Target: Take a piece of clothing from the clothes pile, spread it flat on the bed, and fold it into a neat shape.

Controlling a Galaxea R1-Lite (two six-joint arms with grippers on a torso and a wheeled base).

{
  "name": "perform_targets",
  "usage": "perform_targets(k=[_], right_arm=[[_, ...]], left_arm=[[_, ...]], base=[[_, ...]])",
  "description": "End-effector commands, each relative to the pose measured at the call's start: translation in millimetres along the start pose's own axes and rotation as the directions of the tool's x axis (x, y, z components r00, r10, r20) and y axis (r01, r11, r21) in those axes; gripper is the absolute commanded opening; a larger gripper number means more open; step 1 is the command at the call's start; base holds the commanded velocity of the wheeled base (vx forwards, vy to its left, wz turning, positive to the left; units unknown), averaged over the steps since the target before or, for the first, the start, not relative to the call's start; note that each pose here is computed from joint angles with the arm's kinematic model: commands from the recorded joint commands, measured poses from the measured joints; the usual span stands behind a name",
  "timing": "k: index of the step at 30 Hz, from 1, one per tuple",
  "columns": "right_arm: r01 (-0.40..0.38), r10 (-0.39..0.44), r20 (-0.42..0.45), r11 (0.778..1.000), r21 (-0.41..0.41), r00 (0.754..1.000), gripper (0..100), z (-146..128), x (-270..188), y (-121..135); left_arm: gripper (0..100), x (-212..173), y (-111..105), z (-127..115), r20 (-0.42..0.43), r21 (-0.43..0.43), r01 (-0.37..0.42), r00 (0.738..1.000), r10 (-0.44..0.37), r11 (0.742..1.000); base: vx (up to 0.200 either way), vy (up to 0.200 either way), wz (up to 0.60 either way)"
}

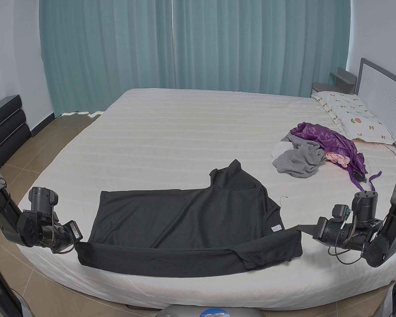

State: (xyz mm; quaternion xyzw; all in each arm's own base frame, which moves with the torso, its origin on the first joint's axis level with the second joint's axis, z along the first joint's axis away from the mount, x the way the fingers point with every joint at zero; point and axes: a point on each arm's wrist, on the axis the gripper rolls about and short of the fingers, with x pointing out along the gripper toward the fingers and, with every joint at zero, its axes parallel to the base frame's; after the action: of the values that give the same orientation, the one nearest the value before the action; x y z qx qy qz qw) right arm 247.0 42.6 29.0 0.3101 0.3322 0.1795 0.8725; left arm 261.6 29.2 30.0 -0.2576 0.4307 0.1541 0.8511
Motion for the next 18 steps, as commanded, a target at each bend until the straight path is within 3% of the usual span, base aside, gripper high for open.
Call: perform_targets(k=[1, 18], right_arm=[[0.024, -0.023, -0.03, 1.0, 0.017, 0.999, 0, 1.0, 26.4, -15.1], [0.083, -0.079, -0.073, 0.996, 0.045, 0.994, 0, 17.2, 79.5, -35.2]], left_arm=[[0, 25.4, -2.0, 4.2, -0.029, 0.002, -0.021, 0.999, 0.021, 1.0], [0, 79.6, -16.1, 9.9, -0.065, 0.03, -0.026, 0.997, 0.028, 0.999]], base=[[0.0, 0.0, 0.0], [0.0, 0.0, 0.0]])
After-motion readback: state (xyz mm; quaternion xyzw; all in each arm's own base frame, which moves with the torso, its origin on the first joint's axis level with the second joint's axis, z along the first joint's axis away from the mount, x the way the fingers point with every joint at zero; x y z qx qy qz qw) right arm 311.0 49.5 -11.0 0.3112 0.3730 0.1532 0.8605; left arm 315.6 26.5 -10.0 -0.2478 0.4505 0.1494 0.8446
